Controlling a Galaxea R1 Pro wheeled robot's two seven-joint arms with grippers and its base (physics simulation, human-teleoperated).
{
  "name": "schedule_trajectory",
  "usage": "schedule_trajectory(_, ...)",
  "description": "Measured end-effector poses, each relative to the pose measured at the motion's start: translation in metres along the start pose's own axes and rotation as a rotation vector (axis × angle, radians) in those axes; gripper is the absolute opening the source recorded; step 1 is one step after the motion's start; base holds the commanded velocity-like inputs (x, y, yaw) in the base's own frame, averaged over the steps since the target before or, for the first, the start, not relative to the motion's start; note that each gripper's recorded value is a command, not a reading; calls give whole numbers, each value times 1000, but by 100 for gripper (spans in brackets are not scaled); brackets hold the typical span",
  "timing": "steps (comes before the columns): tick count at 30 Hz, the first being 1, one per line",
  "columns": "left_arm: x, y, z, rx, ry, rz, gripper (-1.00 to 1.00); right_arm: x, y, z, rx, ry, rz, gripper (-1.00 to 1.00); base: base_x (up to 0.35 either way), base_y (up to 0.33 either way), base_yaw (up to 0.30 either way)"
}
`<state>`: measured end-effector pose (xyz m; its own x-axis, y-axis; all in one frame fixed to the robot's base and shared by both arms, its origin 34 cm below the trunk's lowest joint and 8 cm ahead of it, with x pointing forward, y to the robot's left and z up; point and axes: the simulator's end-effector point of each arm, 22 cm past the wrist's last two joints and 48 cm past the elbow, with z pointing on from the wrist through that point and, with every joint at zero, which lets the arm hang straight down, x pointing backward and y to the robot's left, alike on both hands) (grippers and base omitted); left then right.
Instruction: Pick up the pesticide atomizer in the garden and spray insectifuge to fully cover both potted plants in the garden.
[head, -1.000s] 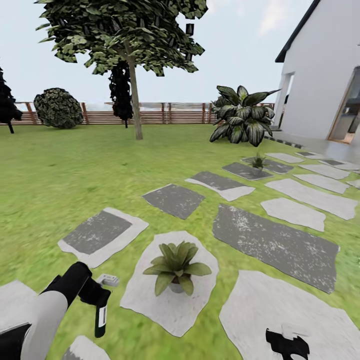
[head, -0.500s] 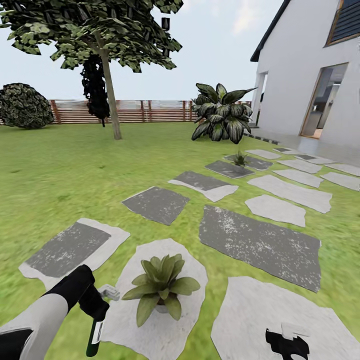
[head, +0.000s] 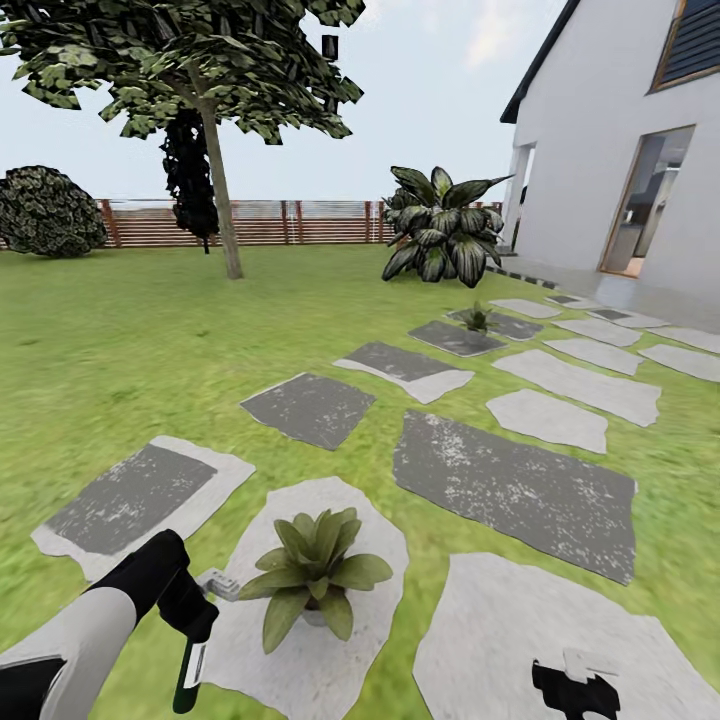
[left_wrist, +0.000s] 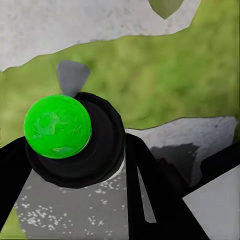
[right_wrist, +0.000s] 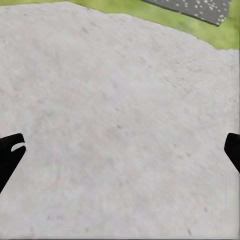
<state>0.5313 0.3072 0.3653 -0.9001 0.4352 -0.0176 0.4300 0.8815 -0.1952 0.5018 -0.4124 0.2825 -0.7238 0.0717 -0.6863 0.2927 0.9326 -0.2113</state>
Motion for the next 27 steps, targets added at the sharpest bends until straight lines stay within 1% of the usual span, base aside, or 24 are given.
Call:
schedule_trajectory(3,0,1,0,-1,0,-1,-100,1,0,0,0,1,0,100,24,-3,0)
schedule_trajectory(5,0,-2,0,3,0,-1,-100,1,1,-1,0,-1,2,100,241,52,-136)
schedule_trajectory(9,6,3,1,-4,8,-3,-100,1,1,-1,1,-1,3,100,221,199,-246)
schedule_trajectory(12,20,6,8,-6,28,-10,-100,1,1,-1,1,-1,2,100,85,194,-115)
schedule_trajectory(13,25,9,9,-8,34,-14,-100,1,1,-1,1,-1,2,100,21,55,-28)
schedule_trajectory(14,35,17,10,-17,46,-21,-100,1,1,0,1,-1,2,100,11,28,-15)
schedule_trajectory(17,51,34,6,-31,57,-43,-100,1,1,0,2,-1,2,100,4,11,-6)
schedule_trajectory(18,56,35,8,-30,64,-48,-100,1,1,0,2,-1,2,100,1,3,-2)
schedule_trajectory(20,72,32,18,-23,87,-53,-100,1,1,0,2,-1,2,100,0,1,2)
schedule_trajectory(22,74,26,23,-13,88,-52,-100,1,1,0,2,-1,2,100,0,0,71)
schedule_trajectory(24,70,17,27,2,82,-48,-100,1,1,-1,2,-1,2,100,0,0,207)
schedule_trajectory(27,55,-4,33,25,69,-24,-100,1,1,0,2,-1,2,100,0,0,257)
